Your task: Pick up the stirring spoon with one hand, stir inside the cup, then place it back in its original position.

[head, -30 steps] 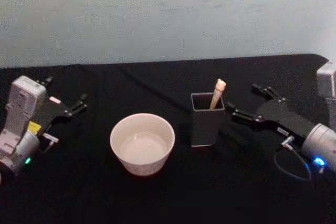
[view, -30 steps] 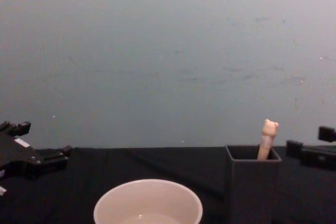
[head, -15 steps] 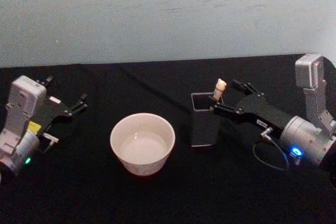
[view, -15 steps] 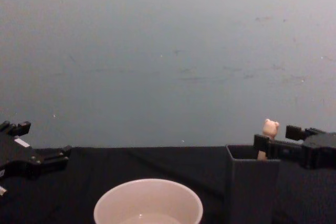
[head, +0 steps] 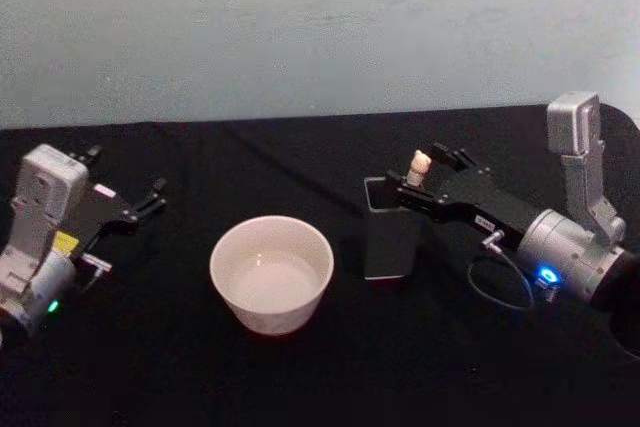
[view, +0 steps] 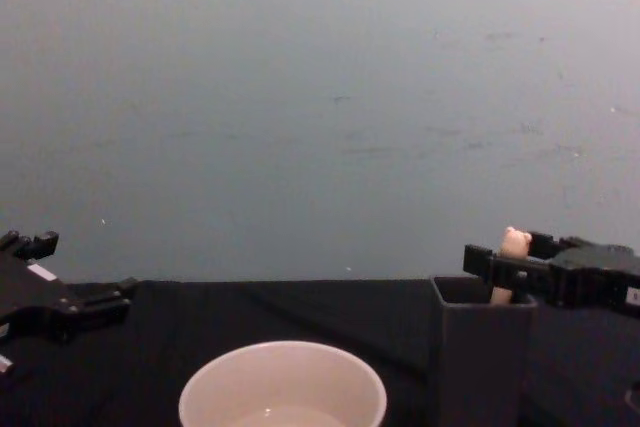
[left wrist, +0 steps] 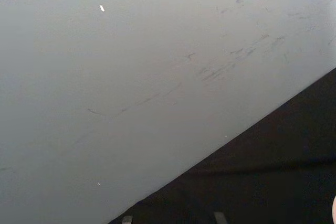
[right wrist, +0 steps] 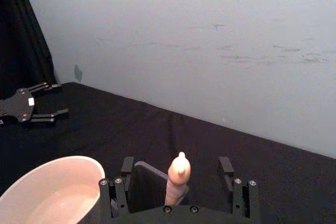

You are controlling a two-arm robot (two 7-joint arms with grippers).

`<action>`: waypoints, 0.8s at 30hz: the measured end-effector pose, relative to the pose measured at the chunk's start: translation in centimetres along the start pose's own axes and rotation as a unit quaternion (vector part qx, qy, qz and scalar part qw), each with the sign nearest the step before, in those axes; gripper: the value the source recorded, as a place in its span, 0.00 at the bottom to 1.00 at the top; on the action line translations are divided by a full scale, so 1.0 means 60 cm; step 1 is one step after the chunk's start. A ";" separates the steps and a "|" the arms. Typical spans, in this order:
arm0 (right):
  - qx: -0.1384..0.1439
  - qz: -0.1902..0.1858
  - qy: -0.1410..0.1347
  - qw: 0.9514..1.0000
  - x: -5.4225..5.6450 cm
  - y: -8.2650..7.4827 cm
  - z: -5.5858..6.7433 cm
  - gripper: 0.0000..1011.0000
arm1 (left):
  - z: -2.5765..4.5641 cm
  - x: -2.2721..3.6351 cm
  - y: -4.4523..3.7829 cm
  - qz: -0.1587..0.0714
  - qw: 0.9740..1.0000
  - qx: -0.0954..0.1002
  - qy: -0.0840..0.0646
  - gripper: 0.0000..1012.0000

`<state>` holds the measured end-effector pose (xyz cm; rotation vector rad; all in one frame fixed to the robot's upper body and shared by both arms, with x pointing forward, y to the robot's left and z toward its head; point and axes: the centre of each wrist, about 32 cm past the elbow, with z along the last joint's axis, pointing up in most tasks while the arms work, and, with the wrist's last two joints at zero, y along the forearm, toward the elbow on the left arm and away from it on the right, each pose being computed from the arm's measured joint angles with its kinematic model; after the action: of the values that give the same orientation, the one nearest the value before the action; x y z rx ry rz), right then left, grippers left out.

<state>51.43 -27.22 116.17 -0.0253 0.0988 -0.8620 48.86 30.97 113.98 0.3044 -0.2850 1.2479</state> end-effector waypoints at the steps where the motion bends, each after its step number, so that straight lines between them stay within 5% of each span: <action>1: -0.001 0.000 0.000 1.000 0.000 0.001 0.000 0.99 | 0.000 0.0000 0.000 0.000 1.000 0.000 0.000 0.99; 11: -0.001 0.000 0.000 1.000 0.000 0.000 0.000 0.99 | 0.000 0.0000 0.000 0.000 1.000 0.000 0.000 0.99; 24: 0.000 0.000 -0.001 1.000 0.000 -0.001 0.000 0.67 | 0.000 0.0000 0.000 0.000 1.000 0.000 0.000 0.99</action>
<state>51.40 -27.24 116.18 -0.0256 0.0968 -0.8626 48.86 30.97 113.98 0.3044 -0.2851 1.2480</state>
